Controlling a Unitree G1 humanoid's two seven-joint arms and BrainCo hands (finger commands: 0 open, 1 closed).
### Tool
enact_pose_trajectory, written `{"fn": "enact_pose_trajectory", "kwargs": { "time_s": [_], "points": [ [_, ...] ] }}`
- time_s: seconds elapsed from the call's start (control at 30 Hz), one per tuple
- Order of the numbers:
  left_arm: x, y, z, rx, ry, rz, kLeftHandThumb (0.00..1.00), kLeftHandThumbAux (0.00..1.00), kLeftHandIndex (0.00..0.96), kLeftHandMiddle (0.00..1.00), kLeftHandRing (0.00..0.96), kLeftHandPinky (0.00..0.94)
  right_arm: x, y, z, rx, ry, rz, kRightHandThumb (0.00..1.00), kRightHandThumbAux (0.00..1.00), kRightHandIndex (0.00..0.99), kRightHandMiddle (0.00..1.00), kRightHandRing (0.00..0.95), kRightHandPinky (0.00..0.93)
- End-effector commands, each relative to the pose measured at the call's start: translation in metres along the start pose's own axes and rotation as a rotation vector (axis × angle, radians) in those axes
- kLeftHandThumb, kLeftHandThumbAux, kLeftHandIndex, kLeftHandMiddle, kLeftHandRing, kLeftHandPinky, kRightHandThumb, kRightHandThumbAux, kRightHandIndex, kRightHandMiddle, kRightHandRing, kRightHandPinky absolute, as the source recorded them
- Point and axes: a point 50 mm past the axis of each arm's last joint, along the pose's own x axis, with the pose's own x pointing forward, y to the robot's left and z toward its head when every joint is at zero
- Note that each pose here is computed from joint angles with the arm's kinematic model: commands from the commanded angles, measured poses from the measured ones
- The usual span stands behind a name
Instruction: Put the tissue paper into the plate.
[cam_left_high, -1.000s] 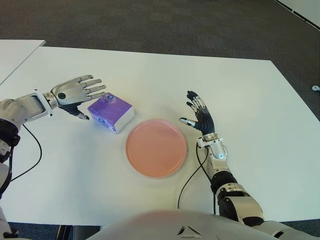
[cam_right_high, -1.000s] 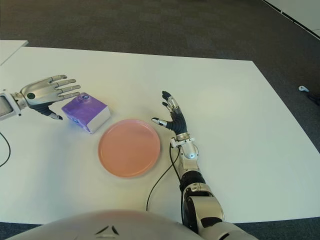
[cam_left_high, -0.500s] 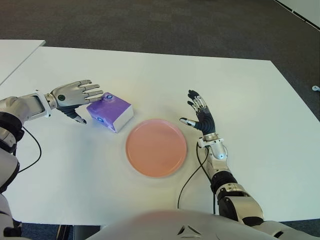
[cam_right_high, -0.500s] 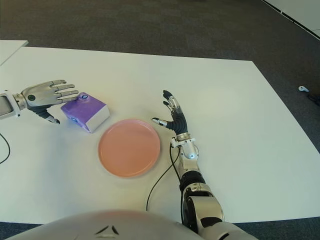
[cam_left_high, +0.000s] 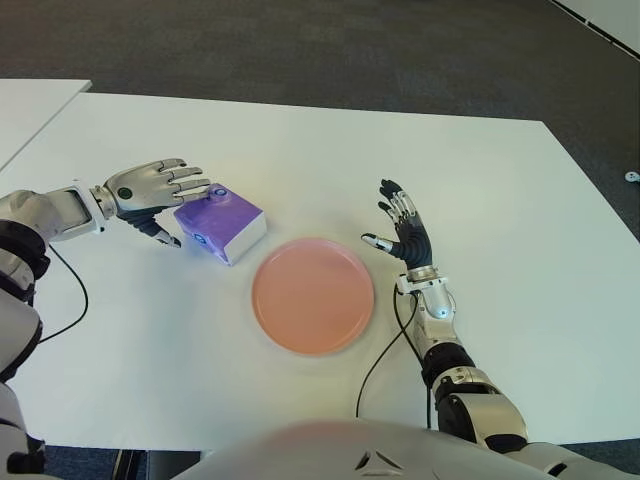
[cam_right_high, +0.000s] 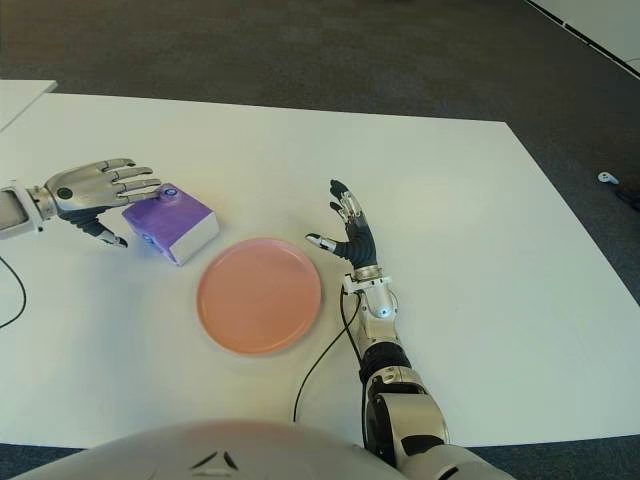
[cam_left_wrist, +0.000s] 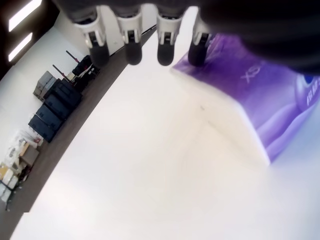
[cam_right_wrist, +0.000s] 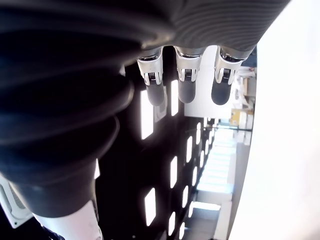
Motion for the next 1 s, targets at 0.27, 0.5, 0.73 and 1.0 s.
{"fn": "enact_pose_trajectory", "kwargs": {
  "time_s": [0.27, 0.5, 0.73, 1.0],
  "points": [
    [-0.006, 0.036, -0.006, -0.138, 0.008, 0.144, 0.4, 0.123, 0.0, 0.0, 0.0, 0.0, -0.092, 0.022, -0.057, 0.151, 0.399, -0.047, 0.0, 0.835, 0.0, 0.0, 0.0, 0.0],
    [-0.003, 0.051, -0.005, -0.224, 0.061, 0.272, 0.388, 0.118, 0.0, 0.0, 0.0, 0.0, -0.086, 0.024, -0.051, 0.082, 0.346, -0.001, 0.0, 0.823, 0.0, 0.0, 0.0, 0.0],
    [0.0, 0.057, 0.007, -0.338, 0.074, 0.381, 0.389, 0.112, 0.0, 0.0, 0.0, 0.0, -0.085, 0.025, -0.049, 0.082, 0.329, 0.044, 0.0, 0.814, 0.0, 0.0, 0.0, 0.0],
    [0.003, 0.062, 0.013, -0.445, 0.07, 0.414, 0.399, 0.107, 0.0, 0.0, 0.0, 0.0, -0.088, 0.02, -0.054, 0.096, 0.387, -0.003, 0.0, 0.821, 0.0, 0.0, 0.0, 0.0]
  ]
}}
